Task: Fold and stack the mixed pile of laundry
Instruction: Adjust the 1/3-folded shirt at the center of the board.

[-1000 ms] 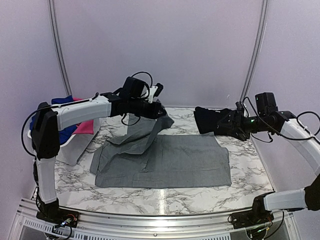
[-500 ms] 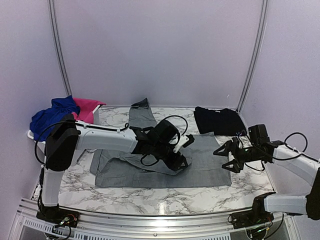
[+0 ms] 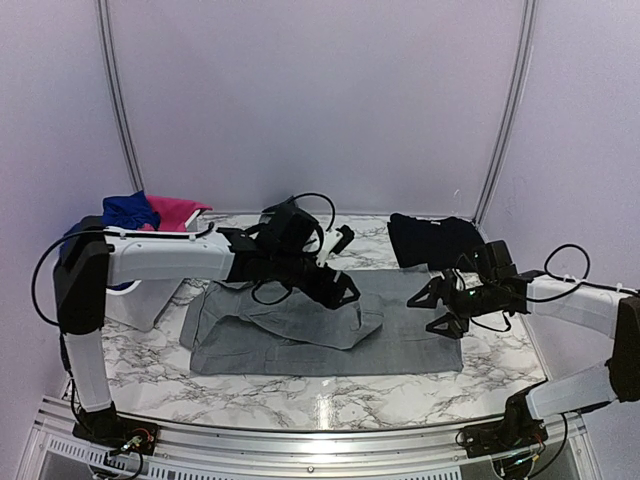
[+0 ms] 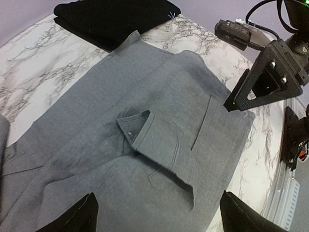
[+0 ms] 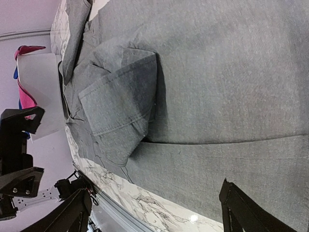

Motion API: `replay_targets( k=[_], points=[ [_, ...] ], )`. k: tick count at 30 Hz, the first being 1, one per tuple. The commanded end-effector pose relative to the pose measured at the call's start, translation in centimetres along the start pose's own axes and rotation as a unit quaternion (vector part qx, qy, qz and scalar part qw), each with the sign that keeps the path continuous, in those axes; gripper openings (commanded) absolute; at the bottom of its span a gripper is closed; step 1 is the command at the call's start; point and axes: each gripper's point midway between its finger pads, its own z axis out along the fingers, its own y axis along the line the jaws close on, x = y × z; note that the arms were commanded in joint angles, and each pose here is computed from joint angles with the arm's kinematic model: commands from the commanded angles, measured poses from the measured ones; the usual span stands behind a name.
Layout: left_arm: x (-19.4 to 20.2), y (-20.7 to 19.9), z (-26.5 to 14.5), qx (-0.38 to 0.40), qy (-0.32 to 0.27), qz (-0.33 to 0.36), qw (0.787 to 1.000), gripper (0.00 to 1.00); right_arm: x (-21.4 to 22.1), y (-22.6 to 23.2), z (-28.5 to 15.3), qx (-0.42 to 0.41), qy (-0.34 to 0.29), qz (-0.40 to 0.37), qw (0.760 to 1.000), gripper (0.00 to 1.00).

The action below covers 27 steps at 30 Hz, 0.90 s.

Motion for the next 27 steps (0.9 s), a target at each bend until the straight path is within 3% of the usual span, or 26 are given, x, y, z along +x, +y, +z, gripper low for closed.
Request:
replay_targets(
  k=[1, 4, 7, 10, 16, 22, 27],
  points=[
    [1.1, -1.6, 4.7, 0.075, 0.014, -0.081, 0.994, 0.91, -1.9, 2.2, -1.0, -0.008, -0.035, -0.024, 0.999, 0.89],
    [0.7, -3.2, 6.6, 0.125, -0.004, -0.127, 0.984, 0.91, -1.7, 1.9, -1.0, -0.016, -0.031, -0.006, 0.999, 0.89],
    [0.7, -5.3, 8.4, 0.155, -0.004, -0.122, 0.98, 0.87, -1.4, 1.0, -1.4, -0.027, -0.035, 0.019, 0.999, 0.9],
    [0.1, -8.9, 8.5, 0.169, -0.023, -0.055, 0.984, 0.86, -0.8, 0.0, -1.3, -0.042, -0.038, 0.046, 0.997, 0.92],
    [2.1, -12.9, 8.3, 0.153, 0.024, 0.079, 0.985, 0.88, -0.4, -0.9, 0.2, -0.063, -0.021, 0.057, 0.996, 0.92],
    [2.9, -10.9, 5.5, 0.077, 0.036, 0.177, 0.981, 0.93, -0.3, -0.3, 2.0, -0.066, 0.009, 0.034, 0.997, 0.91],
    [2.5, -6.3, 2.2, 0.037, 0.032, 0.112, 0.992, 0.92, -0.2, -0.2, 2.5, -0.057, 0.02, 0.021, 0.998, 0.88]
  ],
)
